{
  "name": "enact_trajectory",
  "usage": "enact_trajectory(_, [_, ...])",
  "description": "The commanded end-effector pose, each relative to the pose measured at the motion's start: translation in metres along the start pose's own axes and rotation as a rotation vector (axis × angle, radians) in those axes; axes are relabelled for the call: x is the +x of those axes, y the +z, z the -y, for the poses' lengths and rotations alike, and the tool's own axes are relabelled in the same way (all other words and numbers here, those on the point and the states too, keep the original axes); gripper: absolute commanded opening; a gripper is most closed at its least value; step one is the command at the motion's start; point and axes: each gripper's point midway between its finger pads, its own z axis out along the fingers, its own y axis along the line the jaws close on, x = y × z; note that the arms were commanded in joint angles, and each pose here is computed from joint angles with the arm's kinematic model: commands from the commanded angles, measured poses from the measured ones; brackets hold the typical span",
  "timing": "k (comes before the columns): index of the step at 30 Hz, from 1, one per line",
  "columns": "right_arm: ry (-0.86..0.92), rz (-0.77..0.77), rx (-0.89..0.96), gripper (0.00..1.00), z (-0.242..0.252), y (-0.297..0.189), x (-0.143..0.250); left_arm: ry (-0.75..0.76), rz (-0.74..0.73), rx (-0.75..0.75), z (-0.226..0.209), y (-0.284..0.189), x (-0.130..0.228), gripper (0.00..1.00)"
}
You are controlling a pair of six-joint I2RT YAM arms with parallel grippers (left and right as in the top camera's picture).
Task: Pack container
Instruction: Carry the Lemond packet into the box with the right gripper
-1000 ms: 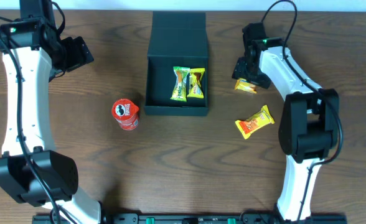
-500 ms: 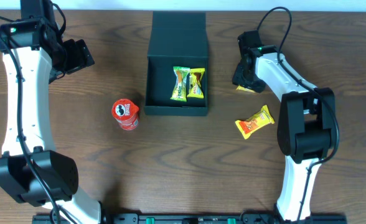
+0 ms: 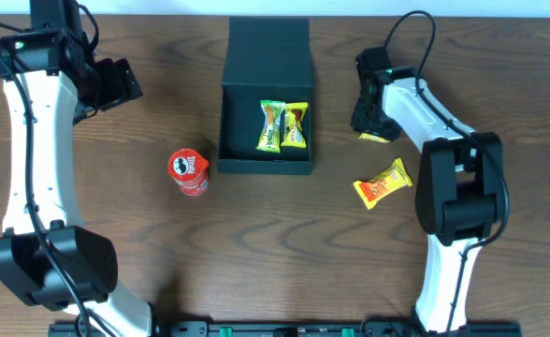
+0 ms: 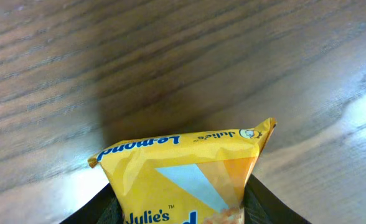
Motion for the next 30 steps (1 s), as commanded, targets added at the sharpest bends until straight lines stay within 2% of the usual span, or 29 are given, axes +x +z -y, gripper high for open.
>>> enact_trajectory(1, [-0.086, 0.095, -0.013, 0.38, -0.022, -0.032, -0.023, -0.065, 0.025, -0.047, -0.016, -0.001, -0.007, 0.95])
enact_trajectory(8, [-0.171, 0.195, -0.086, 0.37, -0.060, -0.103, -0.046, -0.092, 0.053, -0.057, -0.026, -0.001, -0.015, 0.95])
enact_trajectory(12, [-0.247, 0.254, -0.173, 0.38, -0.097, -0.150, -0.042, -0.082, 0.065, -0.059, -0.026, -0.001, -0.018, 0.95])
enact_trajectory(24, [-0.413, 0.283, -0.384, 0.40, -0.195, -0.180, 0.019, -0.082, 0.050, -0.052, -0.025, -0.001, -0.015, 0.95])
enact_trajectory(30, [-0.381, 0.245, -0.430, 0.40, -0.208, -0.165, 0.030, -0.085, 0.030, -0.057, -0.026, -0.001, -0.010, 0.95])
